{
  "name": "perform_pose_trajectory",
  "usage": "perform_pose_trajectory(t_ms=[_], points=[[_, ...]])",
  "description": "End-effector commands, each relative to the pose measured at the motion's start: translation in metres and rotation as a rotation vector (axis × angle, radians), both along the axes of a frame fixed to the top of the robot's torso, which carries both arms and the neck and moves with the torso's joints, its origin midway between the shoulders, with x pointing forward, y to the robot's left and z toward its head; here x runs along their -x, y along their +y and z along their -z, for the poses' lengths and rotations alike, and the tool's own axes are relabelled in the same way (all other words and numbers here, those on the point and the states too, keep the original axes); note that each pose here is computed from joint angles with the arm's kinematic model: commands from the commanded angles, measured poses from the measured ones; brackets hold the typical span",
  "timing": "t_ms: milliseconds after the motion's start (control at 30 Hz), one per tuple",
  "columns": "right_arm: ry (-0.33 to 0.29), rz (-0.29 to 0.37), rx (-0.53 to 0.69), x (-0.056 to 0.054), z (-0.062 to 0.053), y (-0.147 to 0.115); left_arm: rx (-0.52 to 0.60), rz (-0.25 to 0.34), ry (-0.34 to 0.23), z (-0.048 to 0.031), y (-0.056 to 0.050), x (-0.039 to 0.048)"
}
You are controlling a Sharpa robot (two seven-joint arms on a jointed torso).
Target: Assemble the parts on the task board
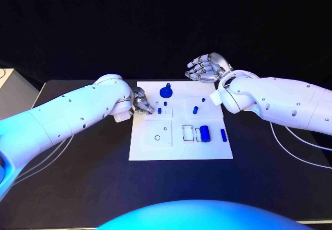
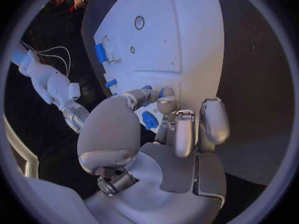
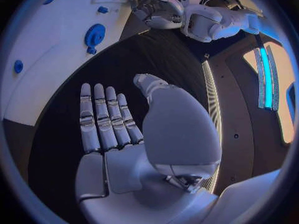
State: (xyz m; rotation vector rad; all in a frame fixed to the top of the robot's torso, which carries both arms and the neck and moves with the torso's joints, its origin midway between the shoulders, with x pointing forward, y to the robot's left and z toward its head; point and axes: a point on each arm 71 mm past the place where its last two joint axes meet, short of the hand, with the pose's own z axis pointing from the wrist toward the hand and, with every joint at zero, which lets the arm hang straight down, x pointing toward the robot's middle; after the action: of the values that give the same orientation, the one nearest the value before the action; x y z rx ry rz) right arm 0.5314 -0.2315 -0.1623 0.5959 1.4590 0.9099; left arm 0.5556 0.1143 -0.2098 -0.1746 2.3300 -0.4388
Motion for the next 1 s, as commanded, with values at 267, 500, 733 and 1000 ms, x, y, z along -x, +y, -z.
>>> perform_pose_trajectory(t_ms=[267,500,733,1000], points=[[-0.005,-0.016,-0.001,0.0005,-0.0005,0.0016,0.003,0.01,0.023,0.0062,-0.0037,0.0018],[-0.005,-0.015,-0.001,0.0006,-0.0005,0.0013,0.023,-0.019,0.004,0.0058,-0.0013,-0.0006],[-0.005,-0.015,-0.002,0.0006,-0.0005,0.0012,0.025,-0.028,0.006,0.0072,0.0023,0.0],[-0.004,-0.014,-0.002,0.0007,0.0001,0.0009,0.019,-0.024,0.017,0.0094,0.0059,0.0022]])
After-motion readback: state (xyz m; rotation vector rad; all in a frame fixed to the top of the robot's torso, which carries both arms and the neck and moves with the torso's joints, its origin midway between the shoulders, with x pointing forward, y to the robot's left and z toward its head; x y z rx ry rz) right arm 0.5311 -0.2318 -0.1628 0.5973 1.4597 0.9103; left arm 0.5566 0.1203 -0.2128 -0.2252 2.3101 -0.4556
